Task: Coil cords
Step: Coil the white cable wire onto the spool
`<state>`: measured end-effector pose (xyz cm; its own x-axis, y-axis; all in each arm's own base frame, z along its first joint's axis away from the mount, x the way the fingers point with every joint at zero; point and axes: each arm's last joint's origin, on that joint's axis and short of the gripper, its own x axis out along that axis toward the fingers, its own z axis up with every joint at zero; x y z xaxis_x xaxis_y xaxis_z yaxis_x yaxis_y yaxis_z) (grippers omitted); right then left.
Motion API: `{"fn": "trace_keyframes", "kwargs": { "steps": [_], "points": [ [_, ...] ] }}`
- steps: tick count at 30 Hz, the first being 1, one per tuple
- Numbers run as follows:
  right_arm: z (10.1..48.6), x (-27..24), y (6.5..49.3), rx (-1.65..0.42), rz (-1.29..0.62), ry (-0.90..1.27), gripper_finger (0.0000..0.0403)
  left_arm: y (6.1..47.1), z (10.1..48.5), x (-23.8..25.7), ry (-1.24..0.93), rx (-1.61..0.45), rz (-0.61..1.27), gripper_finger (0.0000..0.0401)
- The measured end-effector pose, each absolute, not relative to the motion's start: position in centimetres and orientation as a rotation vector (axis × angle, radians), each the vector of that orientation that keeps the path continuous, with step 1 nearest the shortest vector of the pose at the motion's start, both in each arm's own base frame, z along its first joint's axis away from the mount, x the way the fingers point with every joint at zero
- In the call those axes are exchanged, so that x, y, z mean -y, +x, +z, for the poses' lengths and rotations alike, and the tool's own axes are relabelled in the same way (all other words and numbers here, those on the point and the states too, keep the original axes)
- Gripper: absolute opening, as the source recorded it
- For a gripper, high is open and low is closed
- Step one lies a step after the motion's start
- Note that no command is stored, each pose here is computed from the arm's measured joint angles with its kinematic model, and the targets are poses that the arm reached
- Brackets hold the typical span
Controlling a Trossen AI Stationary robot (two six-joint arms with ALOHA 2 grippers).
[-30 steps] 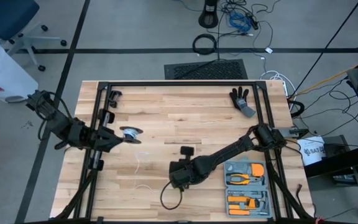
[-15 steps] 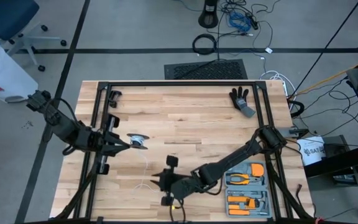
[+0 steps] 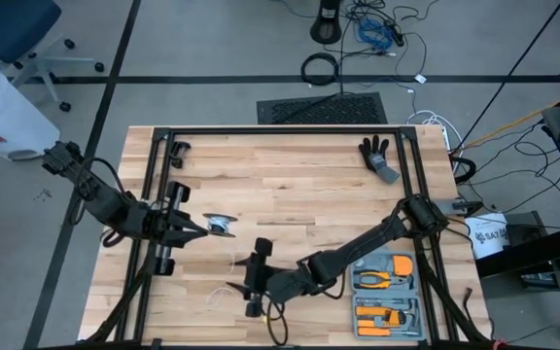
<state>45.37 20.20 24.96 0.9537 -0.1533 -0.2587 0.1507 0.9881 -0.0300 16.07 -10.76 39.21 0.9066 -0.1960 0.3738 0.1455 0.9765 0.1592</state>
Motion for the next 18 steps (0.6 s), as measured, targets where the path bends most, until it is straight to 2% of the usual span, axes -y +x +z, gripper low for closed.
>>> {"fn": "trace_keyframes", "kwargs": {
  "steps": [5, 10, 13, 18],
  "points": [
    [25.7, -20.1, 45.8, -0.195, -0.093, 0.029, 0.0197, 16.2, 39.0, 10.9, 0.135, 0.388, -0.179, 0.0002],
    [25.8, -19.2, 46.2, -0.186, -0.115, 0.043, 0.0175, 16.4, 39.0, 11.0, 0.137, 0.384, -0.180, 0.0002],
    [25.7, -18.7, 46.4, -0.191, -0.128, 0.060, 0.0141, 16.4, 38.9, 11.0, 0.138, 0.383, -0.180, 0.0002],
    [25.6, -18.1, 46.6, -0.202, -0.142, 0.061, 0.0053, 16.4, 38.9, 11.0, 0.136, 0.383, -0.180, 0.0002]
  ]
}}
